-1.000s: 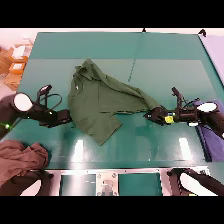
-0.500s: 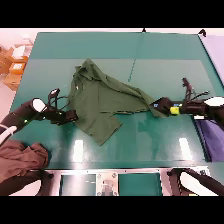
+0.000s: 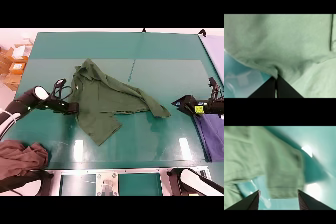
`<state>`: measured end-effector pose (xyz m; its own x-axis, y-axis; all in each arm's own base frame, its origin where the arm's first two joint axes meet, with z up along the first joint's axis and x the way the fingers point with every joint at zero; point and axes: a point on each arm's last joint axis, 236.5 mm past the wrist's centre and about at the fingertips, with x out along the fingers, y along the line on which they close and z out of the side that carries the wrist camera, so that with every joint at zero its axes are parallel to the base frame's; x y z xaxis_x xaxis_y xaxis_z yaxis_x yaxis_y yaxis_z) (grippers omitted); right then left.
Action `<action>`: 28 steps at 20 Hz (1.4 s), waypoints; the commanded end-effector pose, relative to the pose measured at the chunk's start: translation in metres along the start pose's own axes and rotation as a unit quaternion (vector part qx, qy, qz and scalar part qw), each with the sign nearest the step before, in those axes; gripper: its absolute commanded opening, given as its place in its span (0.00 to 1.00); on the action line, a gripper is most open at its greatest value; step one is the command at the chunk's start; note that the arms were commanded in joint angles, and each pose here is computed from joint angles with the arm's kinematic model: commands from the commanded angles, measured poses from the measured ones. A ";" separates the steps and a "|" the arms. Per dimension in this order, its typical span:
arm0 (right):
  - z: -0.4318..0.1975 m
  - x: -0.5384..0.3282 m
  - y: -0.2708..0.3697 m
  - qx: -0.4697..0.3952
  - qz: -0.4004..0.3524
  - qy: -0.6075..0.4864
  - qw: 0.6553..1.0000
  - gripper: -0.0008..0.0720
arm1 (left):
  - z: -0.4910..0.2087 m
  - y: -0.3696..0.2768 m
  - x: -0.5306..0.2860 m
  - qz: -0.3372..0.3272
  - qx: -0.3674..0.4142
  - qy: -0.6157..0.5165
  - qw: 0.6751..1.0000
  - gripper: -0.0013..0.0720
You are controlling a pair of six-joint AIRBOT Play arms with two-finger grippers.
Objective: Fold the shirts.
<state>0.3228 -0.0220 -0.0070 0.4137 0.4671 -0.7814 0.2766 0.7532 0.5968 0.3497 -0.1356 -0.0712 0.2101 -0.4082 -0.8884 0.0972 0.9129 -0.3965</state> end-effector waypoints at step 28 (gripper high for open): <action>0.069 -0.454 0.323 -0.227 0.228 -0.531 0.784 0.03 | 0.040 -0.227 -0.644 0.022 0.253 -0.665 0.703 0.04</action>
<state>0.3239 -0.0347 0.5069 0.9294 0.3399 0.1441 -0.3621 0.7634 0.5349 0.2776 -0.0959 0.5648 0.9219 -0.3726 0.1064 0.3702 0.9280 0.0418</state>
